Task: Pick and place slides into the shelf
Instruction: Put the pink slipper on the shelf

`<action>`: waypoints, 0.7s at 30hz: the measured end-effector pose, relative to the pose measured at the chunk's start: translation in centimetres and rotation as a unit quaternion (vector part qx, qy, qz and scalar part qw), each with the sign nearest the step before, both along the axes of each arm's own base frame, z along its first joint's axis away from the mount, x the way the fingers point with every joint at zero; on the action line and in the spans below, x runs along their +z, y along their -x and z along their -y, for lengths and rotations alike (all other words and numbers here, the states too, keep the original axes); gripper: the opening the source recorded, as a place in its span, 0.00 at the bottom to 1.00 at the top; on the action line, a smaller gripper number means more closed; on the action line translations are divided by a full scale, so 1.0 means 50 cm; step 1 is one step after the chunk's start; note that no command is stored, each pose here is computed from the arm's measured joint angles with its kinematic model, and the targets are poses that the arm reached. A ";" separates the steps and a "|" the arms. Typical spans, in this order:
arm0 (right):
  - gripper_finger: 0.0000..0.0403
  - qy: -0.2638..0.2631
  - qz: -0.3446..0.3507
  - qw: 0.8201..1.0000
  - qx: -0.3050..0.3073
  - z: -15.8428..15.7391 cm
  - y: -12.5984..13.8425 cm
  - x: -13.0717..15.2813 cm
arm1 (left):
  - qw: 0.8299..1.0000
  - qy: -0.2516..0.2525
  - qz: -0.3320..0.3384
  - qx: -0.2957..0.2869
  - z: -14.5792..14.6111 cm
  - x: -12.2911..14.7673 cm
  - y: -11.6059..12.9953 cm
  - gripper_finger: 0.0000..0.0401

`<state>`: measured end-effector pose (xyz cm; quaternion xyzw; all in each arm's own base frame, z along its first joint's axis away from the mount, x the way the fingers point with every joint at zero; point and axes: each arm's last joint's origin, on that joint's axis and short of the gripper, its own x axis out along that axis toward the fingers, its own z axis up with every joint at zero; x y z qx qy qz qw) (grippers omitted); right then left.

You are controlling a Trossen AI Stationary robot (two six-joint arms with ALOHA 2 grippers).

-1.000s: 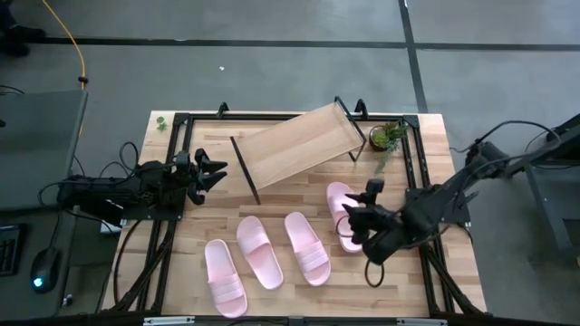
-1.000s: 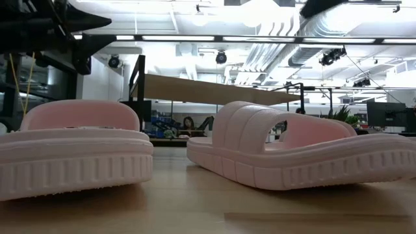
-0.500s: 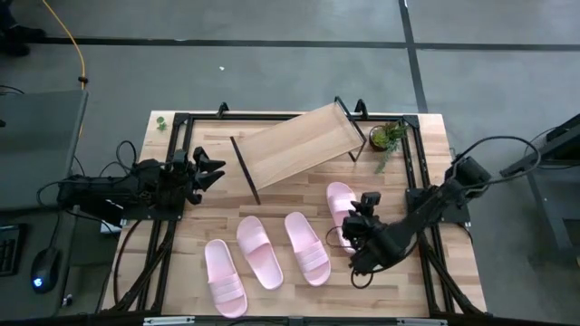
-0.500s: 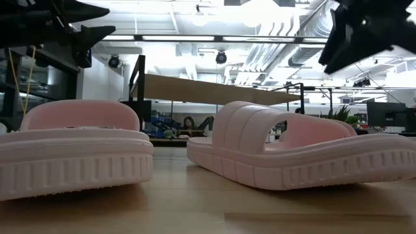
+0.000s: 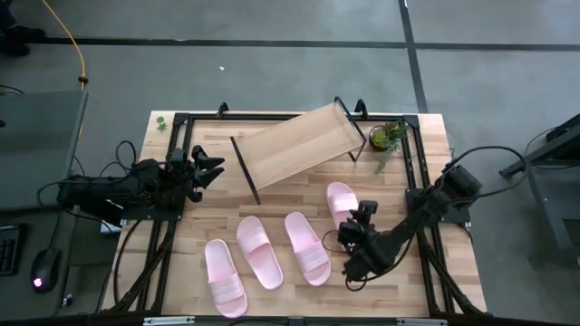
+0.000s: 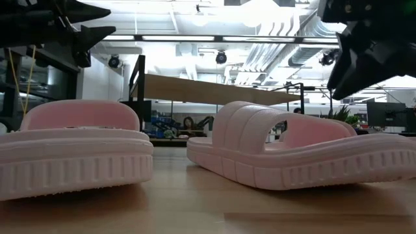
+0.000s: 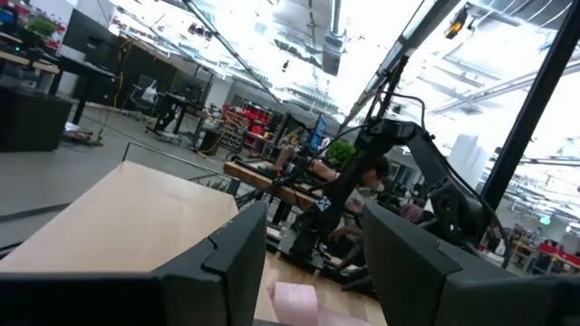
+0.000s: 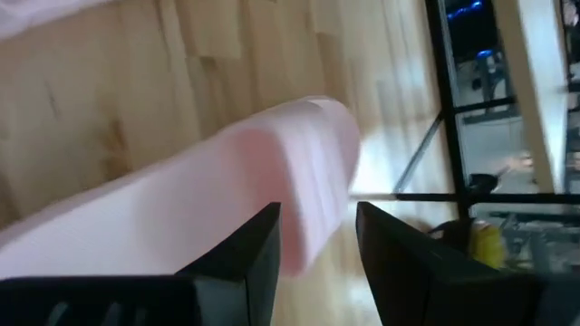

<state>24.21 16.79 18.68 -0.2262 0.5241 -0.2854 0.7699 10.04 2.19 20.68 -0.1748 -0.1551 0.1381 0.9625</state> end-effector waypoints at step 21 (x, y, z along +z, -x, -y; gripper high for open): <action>0.34 0.050 -0.032 0.998 0.004 -0.003 -0.015 -0.058 | 1.000 0.002 0.000 0.000 0.000 0.000 0.000 0.41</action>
